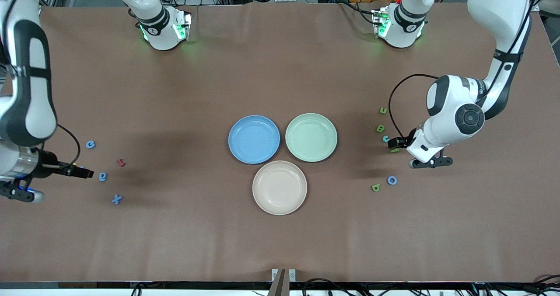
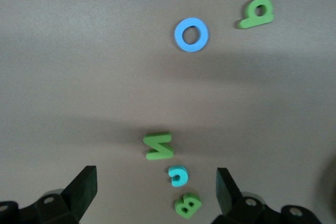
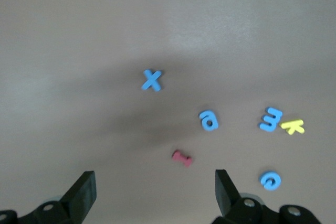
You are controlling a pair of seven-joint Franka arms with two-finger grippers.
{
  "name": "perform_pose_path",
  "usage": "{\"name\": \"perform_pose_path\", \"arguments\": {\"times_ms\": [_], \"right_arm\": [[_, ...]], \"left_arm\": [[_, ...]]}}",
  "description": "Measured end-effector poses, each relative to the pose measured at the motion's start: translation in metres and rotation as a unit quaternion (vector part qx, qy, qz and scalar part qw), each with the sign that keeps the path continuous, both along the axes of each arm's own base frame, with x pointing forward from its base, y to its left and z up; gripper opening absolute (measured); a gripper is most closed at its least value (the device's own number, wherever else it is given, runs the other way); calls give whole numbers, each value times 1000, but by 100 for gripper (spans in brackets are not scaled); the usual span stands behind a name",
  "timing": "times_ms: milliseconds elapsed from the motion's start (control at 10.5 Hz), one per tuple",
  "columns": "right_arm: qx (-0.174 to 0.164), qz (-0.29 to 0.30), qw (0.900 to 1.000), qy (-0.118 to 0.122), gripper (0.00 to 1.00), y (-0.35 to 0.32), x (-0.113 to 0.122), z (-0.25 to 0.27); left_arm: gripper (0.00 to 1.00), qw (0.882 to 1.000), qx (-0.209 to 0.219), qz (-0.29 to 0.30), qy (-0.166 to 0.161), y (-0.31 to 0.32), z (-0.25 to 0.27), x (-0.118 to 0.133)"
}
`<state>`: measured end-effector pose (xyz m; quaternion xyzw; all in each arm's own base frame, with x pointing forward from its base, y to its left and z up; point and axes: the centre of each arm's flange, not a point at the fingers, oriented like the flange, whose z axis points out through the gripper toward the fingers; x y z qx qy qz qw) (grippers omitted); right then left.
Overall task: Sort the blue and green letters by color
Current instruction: 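Grasp the green N with the left gripper while the right gripper reaches the x, then carry the N to the green plate while the right gripper grasps the x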
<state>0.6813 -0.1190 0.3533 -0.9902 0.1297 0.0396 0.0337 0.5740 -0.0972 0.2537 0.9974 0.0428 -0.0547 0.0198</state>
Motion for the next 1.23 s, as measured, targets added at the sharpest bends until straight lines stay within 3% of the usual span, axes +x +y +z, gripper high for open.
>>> {"name": "perform_pose_path", "arguments": {"times_ms": [474,948,1043,1138,1233], "right_arm": [[-57,-78,995,-25,100,15,33,-93],[-57,-107,992,-46,100,29,50,-131],[-48,-116,991,-51,100,29,51,-131],[-40,-125,990,-57,100,27,50,-133],[-42,-132,988,-71,100,23,48,-139]], "left_arm": [[97,1000,-3,-4,-8,3,-54,-16],[89,1000,6,-25,-11,1,-72,-18],[80,1000,6,-26,-10,1,-75,-19],[79,1000,6,-27,-9,1,-77,-19],[72,1000,6,-27,-9,1,-77,-19]]}}
